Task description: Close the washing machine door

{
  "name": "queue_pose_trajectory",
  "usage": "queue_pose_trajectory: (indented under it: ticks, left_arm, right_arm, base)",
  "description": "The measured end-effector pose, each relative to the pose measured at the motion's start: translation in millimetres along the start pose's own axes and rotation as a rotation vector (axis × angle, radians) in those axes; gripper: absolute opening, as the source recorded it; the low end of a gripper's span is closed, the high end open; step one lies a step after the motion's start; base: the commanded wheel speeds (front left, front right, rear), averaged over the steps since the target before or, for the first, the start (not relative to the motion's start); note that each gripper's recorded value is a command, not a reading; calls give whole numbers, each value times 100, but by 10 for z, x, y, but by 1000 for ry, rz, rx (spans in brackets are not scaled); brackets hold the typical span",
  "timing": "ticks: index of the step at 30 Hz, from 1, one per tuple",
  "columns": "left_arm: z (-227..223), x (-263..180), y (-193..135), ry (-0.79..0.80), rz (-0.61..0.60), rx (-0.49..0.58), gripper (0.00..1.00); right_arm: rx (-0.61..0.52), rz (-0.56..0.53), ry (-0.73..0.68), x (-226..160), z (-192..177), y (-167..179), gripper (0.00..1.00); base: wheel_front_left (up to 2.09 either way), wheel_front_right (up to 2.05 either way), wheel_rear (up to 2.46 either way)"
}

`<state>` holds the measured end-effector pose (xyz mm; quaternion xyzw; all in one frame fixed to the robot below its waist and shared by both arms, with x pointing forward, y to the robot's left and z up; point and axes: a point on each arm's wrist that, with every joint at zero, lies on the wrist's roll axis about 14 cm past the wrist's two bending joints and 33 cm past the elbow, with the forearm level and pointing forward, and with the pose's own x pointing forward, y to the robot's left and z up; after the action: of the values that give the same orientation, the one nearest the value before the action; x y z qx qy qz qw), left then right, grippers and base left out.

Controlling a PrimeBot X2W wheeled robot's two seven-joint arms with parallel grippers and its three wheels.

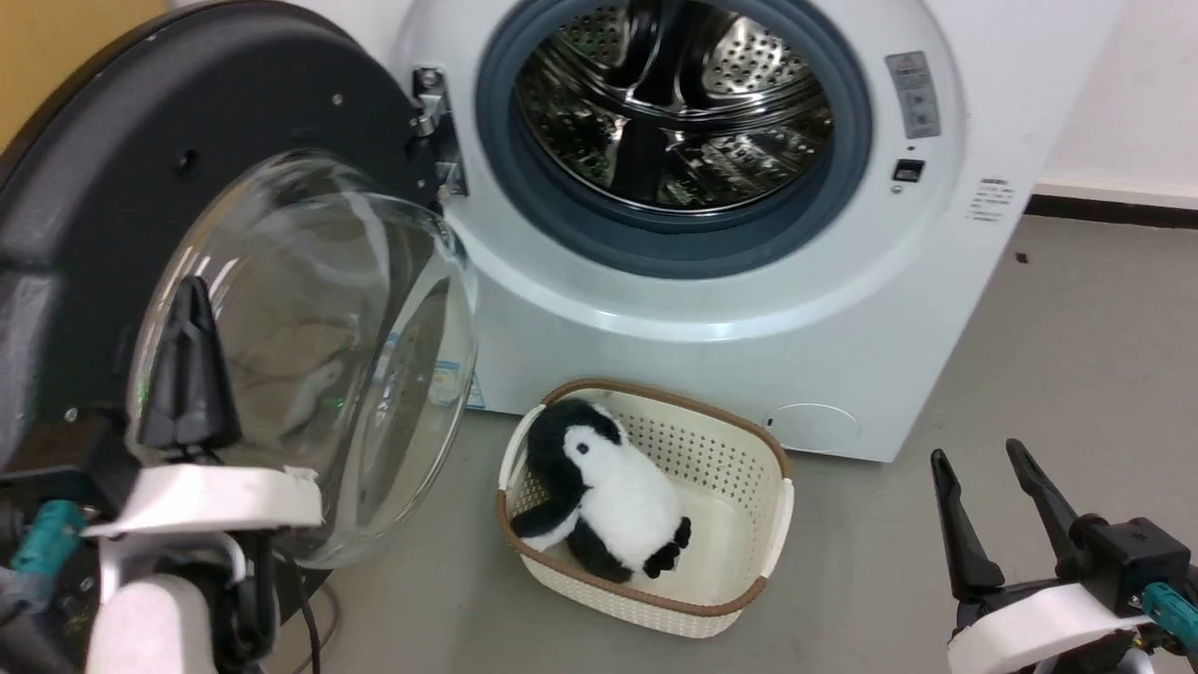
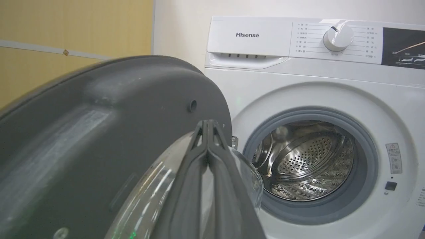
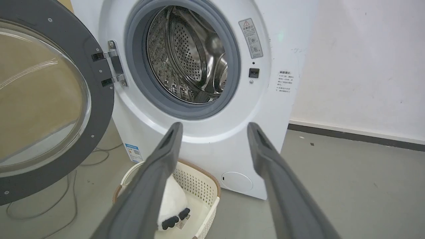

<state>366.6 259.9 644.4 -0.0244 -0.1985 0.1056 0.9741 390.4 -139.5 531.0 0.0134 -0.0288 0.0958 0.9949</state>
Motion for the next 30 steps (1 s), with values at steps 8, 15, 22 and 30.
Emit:
queue_pose_trajectory:
  ticks: [8, 15, 22, 30]
  left_arm:
    - [377, 72, 379, -119, 86, -26, 0]
    - [685, 92, 792, -208, 163, -43, 0]
    - [746, 92, 1292, -197, 284, -129, 0]
    - [519, -37, 1864, -91, 458, -336, 0]
  right_arm:
    - [16, 51, -11, 125, -11, 166, 100]
    - [29, 99, -18, 218, -27, 323, 100]
    - [44, 128, -22, 292, -53, 423, 100]
    - [52, 146, -27, 355, -77, 486, 100]
  base:
    - [0, 0, 0]
    - [0, 0, 0]
    - [0, 0, 0]
    - [0, 0, 0]
